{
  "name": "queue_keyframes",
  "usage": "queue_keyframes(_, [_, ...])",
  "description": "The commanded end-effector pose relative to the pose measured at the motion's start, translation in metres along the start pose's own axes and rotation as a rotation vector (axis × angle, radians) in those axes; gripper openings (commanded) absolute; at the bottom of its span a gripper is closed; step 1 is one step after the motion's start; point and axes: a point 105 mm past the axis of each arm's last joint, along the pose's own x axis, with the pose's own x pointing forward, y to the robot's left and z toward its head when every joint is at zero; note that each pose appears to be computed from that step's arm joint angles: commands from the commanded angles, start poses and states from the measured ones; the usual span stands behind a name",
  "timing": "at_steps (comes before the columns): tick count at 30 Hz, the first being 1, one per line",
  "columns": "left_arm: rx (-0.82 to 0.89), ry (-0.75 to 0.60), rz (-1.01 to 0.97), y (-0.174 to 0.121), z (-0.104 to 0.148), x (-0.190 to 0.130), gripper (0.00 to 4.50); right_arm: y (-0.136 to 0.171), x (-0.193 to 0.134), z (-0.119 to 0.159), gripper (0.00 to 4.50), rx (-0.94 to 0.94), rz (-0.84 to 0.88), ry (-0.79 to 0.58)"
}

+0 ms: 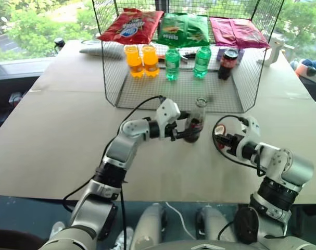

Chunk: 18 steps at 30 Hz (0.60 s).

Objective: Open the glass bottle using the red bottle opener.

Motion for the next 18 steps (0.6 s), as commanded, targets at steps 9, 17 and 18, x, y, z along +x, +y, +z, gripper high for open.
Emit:
queue_keyframes(9, [0.001, 0.037, 0.073, 0.01, -0.006, -0.01, 4.44, -0.012, -0.032, 0.013, 4.5, -0.164, -0.136, -0.099])
queue_keyframes(17, [0.014, 0.006, 0.089, 0.014, 0.002, -0.016, 4.44, -0.008, -0.041, 0.021, 4.5, -0.235, -0.147, -0.166])
queue_keyframes(18, [0.016, 0.0, 0.088, 0.014, 0.003, -0.016, 4.44, -0.007, -0.042, 0.022, 4.5, -0.236, -0.142, -0.18])
